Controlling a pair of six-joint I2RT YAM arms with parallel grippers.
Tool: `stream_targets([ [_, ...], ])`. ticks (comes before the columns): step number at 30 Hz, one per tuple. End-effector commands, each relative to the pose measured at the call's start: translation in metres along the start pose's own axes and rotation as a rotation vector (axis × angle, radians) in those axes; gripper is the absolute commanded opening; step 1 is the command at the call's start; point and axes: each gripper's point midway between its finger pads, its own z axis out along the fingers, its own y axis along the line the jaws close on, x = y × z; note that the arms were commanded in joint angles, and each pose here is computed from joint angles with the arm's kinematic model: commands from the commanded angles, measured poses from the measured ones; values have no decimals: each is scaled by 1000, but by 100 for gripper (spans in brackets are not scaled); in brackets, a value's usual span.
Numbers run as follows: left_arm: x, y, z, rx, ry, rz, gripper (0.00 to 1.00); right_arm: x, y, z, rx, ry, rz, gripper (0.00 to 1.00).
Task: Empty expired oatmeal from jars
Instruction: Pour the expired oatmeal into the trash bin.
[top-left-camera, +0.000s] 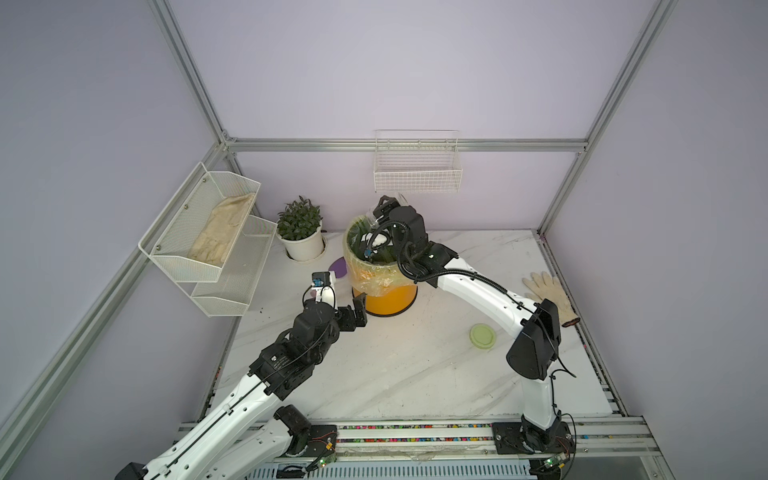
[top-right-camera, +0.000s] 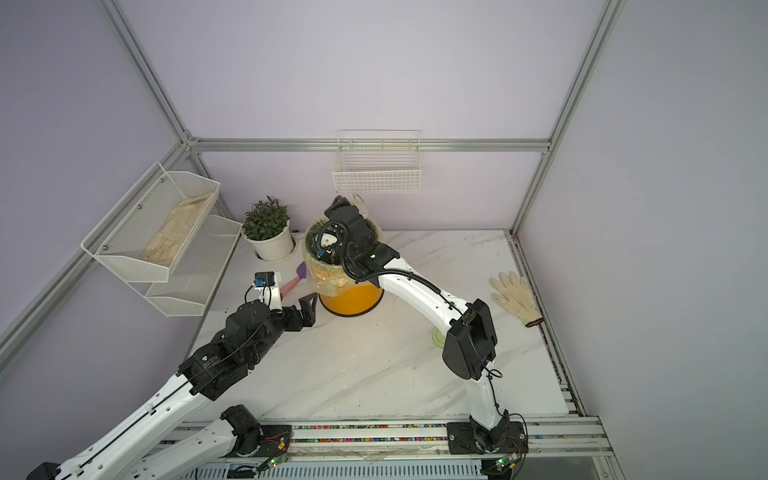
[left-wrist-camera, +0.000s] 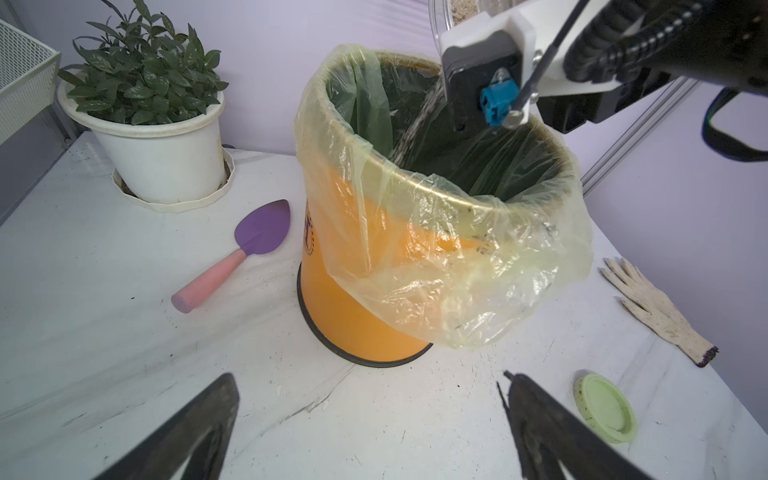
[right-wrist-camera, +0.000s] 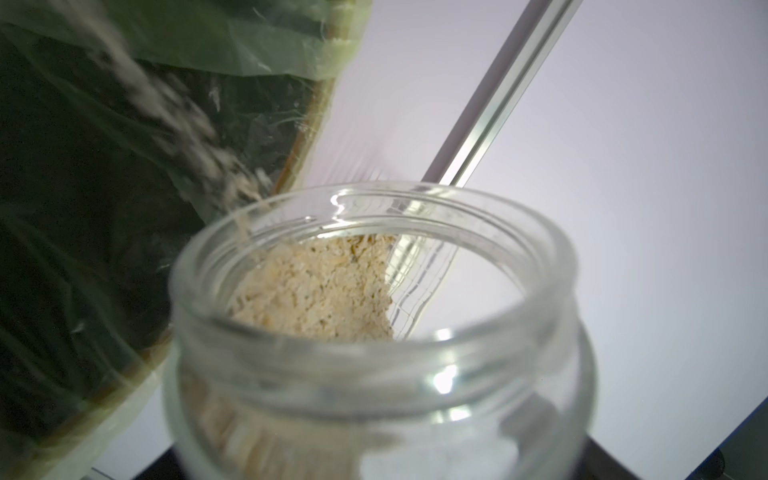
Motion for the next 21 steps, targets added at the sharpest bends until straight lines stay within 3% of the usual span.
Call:
stream_targets([
  [1,12,4,2,2,15,-14,100,35,-43,-13,96,122,-312,1],
  [5,13,5,0,9,9,-20,100,45,-52,-8,64,180,-341,2],
  [9,11,7,-5,7,-3,-17,100,44,-40,-15,30,162,-455,2],
  [21,11,9,-10,14,-12,-14,100,49,-11,-27,-220,171,-617,5],
])
